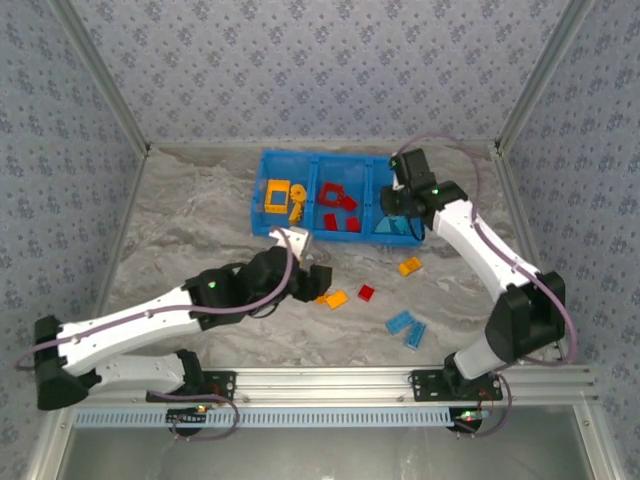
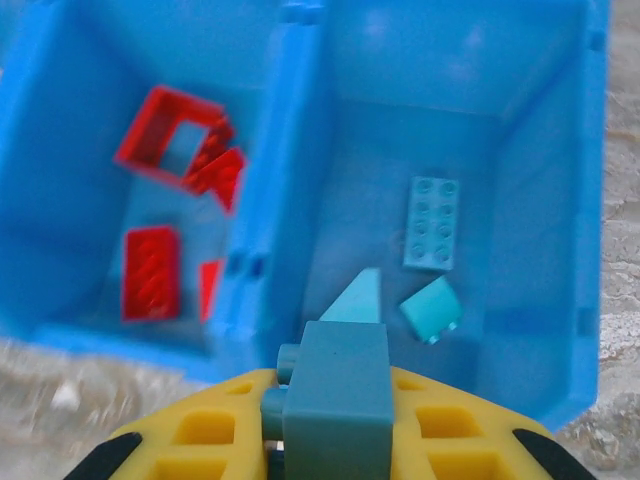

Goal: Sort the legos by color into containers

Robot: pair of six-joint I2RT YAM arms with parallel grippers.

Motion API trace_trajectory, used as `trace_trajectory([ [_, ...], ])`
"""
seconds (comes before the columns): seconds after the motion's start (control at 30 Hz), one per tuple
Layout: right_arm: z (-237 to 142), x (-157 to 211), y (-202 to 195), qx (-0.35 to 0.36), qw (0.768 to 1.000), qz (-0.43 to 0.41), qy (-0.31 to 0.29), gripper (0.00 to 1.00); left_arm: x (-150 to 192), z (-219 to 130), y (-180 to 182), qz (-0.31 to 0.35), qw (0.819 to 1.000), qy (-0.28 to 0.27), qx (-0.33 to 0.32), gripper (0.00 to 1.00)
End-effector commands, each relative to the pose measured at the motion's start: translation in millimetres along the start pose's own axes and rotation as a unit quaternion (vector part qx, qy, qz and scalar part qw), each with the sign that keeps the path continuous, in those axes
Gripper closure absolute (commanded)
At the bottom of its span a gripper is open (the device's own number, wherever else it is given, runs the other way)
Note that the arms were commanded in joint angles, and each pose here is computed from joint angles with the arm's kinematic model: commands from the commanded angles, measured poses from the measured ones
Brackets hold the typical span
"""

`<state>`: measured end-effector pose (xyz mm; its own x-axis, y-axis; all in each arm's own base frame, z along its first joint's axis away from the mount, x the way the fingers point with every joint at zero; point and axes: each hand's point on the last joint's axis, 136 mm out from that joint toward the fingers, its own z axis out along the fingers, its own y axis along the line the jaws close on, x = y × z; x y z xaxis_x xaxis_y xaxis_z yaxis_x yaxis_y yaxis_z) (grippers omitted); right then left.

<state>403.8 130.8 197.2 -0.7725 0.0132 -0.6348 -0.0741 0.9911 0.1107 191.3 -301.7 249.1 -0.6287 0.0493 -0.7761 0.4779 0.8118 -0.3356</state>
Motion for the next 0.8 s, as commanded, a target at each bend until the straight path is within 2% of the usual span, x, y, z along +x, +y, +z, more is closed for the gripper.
trace_trajectory([
  [0.0,36.5,-20.1,3.3,-0.047,0.997,0.063,0.014,0.81,-31.3,11.7,-32.0,-0.002,0.999,-0.033,0.043,0.29],
  [0.13,78.8,-25.7,-0.7,-0.058,0.993,0.08,0.057,0.82,-30.2,38.9,-47.4,0.031,0.999,-0.022,0.027,0.29],
  [0.33,116.0,-27.6,-6.8,-0.068,0.987,0.118,0.09,0.82,-22.5,71.1,-74.6,0.114,0.993,-0.007,-0.008,0.3],
  [0.5,137.4,-8.4,-14.2,-0.057,0.98,0.133,0.134,0.8,-16.9,86.2,-86.0,0.149,0.988,-0.001,-0.031,0.3],
  [0.63,148.7,2.6,-18.4,-0.051,0.977,0.137,0.153,0.78,-12.4,90.1,-85.9,0.151,0.988,0.006,-0.04,0.3],
  [0.77,148.8,3.4,-18.5,-0.05,0.977,0.136,0.155,0.69,-10.4,88.6,-84.3,0.155,0.987,0.011,-0.04,0.3],
])
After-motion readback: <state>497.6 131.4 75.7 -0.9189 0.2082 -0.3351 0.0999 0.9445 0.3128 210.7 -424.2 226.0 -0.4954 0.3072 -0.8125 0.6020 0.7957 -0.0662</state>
